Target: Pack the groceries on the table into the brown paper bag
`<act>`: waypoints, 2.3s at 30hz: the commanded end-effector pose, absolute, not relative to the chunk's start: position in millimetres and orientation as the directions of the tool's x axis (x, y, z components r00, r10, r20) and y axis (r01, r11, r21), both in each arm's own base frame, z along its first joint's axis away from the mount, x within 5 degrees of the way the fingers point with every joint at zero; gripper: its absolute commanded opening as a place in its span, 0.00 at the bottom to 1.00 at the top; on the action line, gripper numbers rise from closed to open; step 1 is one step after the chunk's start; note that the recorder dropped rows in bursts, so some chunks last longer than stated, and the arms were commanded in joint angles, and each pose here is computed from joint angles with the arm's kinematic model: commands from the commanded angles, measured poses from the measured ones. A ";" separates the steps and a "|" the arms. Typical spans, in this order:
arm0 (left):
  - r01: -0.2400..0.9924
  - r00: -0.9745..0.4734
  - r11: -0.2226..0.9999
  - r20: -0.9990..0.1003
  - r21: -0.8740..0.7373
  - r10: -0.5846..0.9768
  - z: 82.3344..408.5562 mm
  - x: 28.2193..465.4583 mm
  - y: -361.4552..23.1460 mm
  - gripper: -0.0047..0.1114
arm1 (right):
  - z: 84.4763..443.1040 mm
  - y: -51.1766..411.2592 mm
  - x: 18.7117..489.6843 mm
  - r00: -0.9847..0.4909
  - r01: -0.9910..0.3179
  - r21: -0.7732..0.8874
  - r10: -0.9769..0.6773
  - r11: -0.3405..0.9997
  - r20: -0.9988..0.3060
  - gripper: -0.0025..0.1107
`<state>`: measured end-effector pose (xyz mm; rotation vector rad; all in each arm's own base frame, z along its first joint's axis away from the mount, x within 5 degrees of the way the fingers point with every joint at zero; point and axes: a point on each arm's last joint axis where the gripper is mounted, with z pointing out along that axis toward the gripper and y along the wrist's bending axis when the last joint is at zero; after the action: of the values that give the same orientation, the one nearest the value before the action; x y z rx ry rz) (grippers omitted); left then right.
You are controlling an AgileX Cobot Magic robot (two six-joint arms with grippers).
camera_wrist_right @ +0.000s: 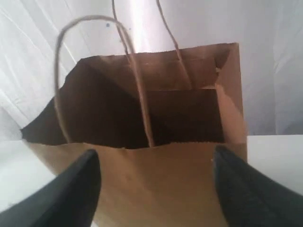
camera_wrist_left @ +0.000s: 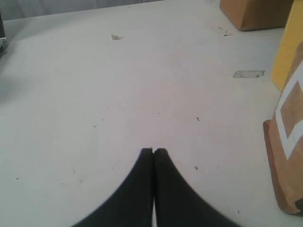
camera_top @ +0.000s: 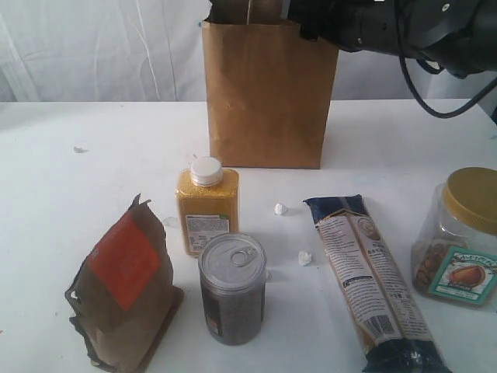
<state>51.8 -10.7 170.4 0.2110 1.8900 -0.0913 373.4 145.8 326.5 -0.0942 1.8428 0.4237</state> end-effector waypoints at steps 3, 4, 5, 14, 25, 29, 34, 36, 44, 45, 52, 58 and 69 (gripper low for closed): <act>0.198 -0.310 0.980 -0.946 0.036 0.097 169.2 51.5 -11.2 0.04 | 364.4 138.9 343.4 -0.314 -0.357 0.210 0.094 0.910 -0.945 0.48; 0.198 -0.310 0.980 -0.946 0.036 0.097 169.2 51.5 -11.2 0.04 | 369.9 138.0 336.1 -0.313 -0.387 0.170 0.044 0.907 -0.949 0.43; 0.198 -0.310 0.980 -0.946 0.036 0.097 169.2 51.5 -11.2 0.04 | 373.2 137.1 329.4 -0.314 -0.417 0.116 -0.023 0.901 -0.949 0.39; 0.198 -0.310 0.980 -0.946 0.036 0.097 169.2 51.5 -11.2 0.04 | 375.7 92.6 274.2 -0.473 -0.489 -0.376 -0.601 0.787 -0.644 0.02; 0.198 -0.310 0.980 -0.946 0.036 0.097 169.2 51.5 -11.2 0.04 | 315.5 101.4 254.9 -0.671 -0.465 -0.131 -0.445 0.875 -0.593 0.02; 0.198 -0.310 0.980 -0.946 0.036 0.097 169.2 51.5 -11.2 0.04 | 294.5 120.3 247.2 -0.644 -0.564 -0.008 -0.446 0.826 -0.622 0.02; 0.198 -0.310 0.980 -0.946 0.036 0.097 169.2 51.5 -11.2 0.04 | 267.4 129.1 250.0 -0.681 -0.543 0.105 -0.364 0.833 -0.636 0.02; 0.198 -0.310 0.980 -0.946 0.036 0.097 169.2 51.5 -11.2 0.04 | 257.5 135.3 251.6 -0.720 -0.546 0.167 -0.359 0.821 -0.593 0.02; 0.198 -0.310 0.980 -0.946 0.036 0.097 169.2 51.5 -11.2 0.04 | 252.2 167.0 236.4 -0.696 -0.671 0.257 -0.472 0.696 -0.541 0.02; 0.198 -0.310 0.980 -0.946 0.036 0.097 169.2 51.5 -11.2 0.04 | 252.1 170.0 234.1 -0.643 -0.725 0.220 -0.527 0.652 -0.556 0.02; 0.198 -0.310 0.980 -0.946 0.036 0.097 169.2 51.5 -11.2 0.04 | 252.6 192.0 219.6 -0.494 -0.838 0.127 -0.638 0.531 -0.590 0.02; 0.198 -0.310 0.980 -0.946 0.036 0.097 169.2 51.5 -11.2 0.04 | 260.6 209.5 204.6 -0.395 -0.904 0.112 -0.706 0.413 -0.587 0.02; 0.198 -0.310 0.980 -0.946 0.036 0.097 169.2 51.5 -11.2 0.04 | 257.5 202.2 211.2 -0.313 -0.904 -0.106 -0.809 0.415 -0.498 0.02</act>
<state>51.8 -10.7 170.4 0.2110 1.8900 -0.0913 202.8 210.0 264.5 -1.5798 2.1299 0.4068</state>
